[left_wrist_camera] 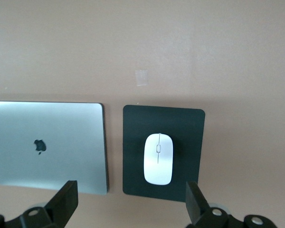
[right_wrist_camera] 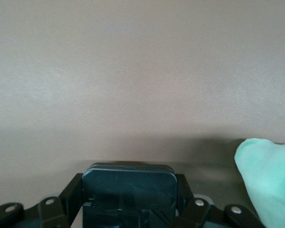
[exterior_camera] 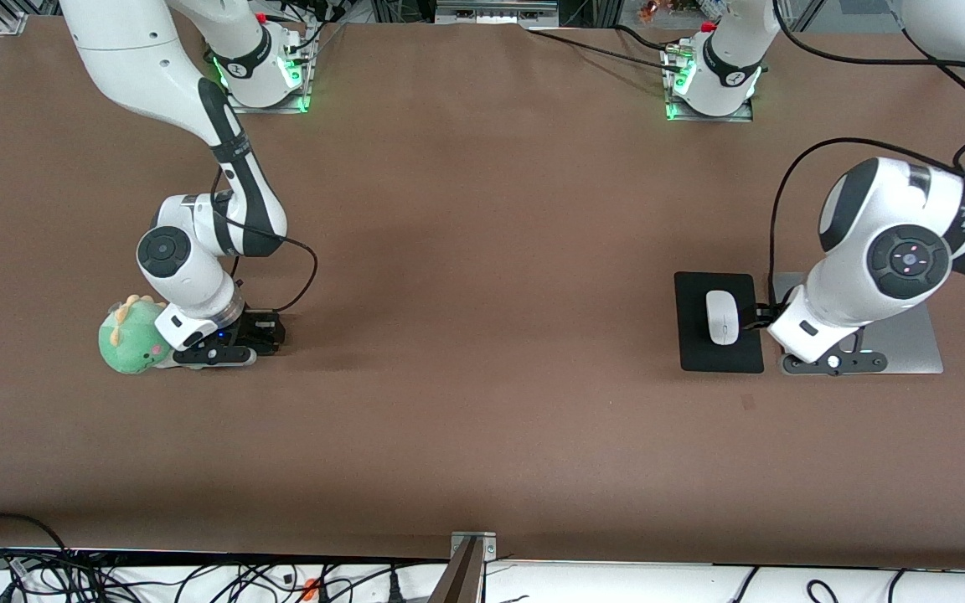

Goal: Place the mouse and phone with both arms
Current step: 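Lower the phone beside the plush toy and open the right gripper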

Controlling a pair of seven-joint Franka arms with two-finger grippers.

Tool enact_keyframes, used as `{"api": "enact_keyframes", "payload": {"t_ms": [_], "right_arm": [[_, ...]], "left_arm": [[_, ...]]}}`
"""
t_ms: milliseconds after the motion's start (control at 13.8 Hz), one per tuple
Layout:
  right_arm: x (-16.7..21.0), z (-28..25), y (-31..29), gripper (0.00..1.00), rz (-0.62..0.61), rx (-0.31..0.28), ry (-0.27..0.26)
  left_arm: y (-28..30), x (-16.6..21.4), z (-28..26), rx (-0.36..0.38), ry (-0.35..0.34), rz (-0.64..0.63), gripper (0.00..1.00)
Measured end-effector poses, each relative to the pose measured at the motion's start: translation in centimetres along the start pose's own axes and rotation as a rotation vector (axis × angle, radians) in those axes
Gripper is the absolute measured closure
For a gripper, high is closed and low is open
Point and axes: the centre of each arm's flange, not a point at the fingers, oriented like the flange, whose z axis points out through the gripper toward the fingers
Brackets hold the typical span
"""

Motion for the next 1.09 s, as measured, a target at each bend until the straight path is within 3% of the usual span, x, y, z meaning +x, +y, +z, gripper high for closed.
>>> {"api": "enact_keyframes", "payload": {"t_ms": [290, 435, 870, 1087], "right_arm": [[-0.3, 1.4, 0.4, 0.15, -0.012, -0.009, 0.006], [-0.3, 1.4, 0.4, 0.01, -0.015, -0.008, 0.007], [0.5, 0.5, 0.0, 0.0, 0.006, 0.011, -0.013], [2.1, -1.5, -0.4, 0.0, 0.036, 0.043, -0.058]], "left_arm": [[-1.2, 0.2, -3.6, -0.002, 0.008, -0.028, 0.0], [-1.1, 0.3, -4.9, -0.034, 0.015, -0.037, 0.0], [-2.7, -0.1, -9.2, -0.07, 0.01, -0.075, 0.0], [-2.8, -0.4, -10.0, -0.092, -0.003, -0.081, 0.0]]}}
